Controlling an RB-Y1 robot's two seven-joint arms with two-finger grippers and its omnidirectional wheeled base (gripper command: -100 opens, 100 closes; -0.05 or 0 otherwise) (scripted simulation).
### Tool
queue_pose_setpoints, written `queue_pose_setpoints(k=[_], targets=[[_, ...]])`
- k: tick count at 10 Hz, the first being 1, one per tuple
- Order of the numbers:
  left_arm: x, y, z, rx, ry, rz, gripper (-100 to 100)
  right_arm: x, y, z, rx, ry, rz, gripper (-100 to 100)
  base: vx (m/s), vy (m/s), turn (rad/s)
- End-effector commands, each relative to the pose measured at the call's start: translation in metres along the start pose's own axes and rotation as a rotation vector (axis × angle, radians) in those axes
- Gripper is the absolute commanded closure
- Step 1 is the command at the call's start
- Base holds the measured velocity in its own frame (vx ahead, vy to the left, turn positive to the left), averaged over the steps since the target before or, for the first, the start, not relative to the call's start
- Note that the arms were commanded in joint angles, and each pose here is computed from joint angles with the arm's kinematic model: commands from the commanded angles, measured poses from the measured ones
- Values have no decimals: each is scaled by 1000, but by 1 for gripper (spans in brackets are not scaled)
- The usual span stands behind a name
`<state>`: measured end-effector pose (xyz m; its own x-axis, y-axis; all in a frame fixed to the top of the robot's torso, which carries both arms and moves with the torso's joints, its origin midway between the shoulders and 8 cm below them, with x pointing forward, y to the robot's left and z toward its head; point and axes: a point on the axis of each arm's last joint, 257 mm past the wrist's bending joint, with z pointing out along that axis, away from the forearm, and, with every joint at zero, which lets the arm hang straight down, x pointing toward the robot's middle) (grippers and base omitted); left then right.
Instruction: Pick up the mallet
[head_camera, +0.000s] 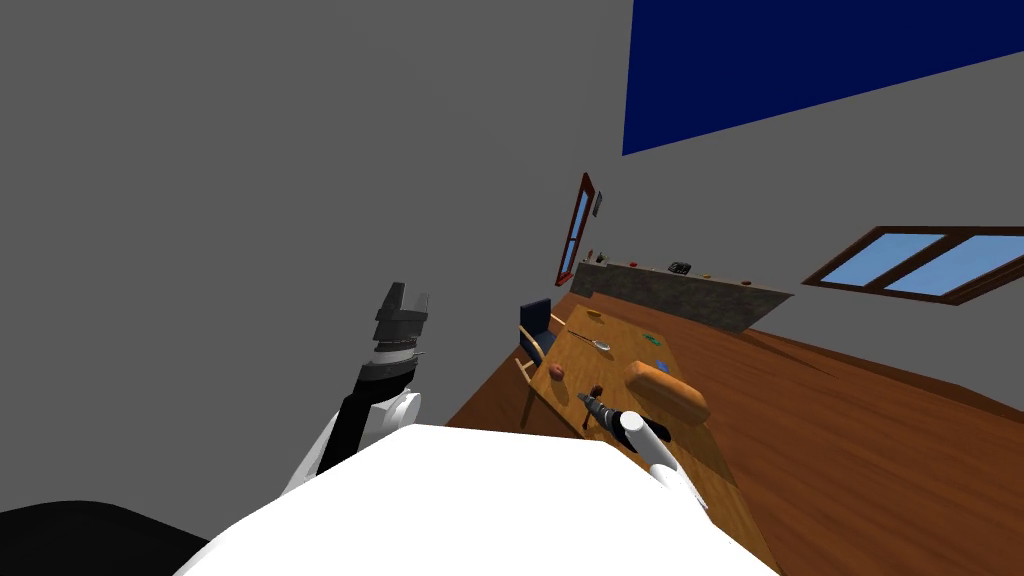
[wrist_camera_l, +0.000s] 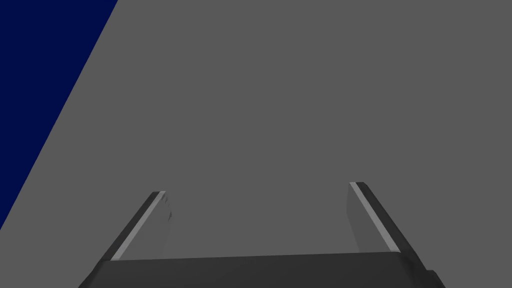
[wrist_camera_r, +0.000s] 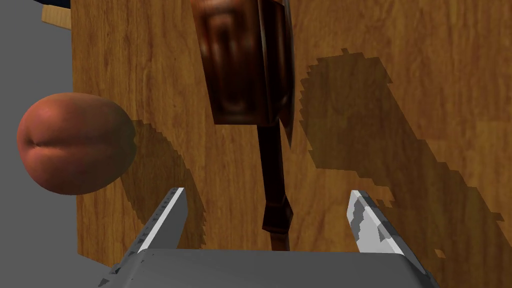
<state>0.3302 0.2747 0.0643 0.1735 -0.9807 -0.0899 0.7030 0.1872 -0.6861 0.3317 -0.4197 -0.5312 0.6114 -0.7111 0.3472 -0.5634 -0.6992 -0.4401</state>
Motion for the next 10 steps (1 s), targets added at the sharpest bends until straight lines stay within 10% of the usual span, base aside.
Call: queue_pose_setpoints(k=[1, 5, 6, 7, 9, 10], targets=[[0, 0, 0, 0, 0, 0, 0, 0, 0, 0, 0, 0, 0, 100, 6, -5, 2], [0, 0, 0, 0, 0, 0, 0, 0, 0, 0, 0, 0, 0, 100, 0, 0, 0], [0, 0, 0, 0, 0, 0, 0, 0, 0, 0, 0, 0, 0, 0, 0, 0, 0], [0, 0, 0, 0, 0, 0, 0, 12, -1, -6, 0, 1, 1, 100, -45, 22, 28], [0, 0, 0, 0, 0, 0, 0, 13, 0, -7, 0, 4, -2, 100, -50, 28, 8], [0, 0, 0, 0, 0, 0, 0, 14, -1, -8, 0, 3, 1, 0, -5, 3, -2]])
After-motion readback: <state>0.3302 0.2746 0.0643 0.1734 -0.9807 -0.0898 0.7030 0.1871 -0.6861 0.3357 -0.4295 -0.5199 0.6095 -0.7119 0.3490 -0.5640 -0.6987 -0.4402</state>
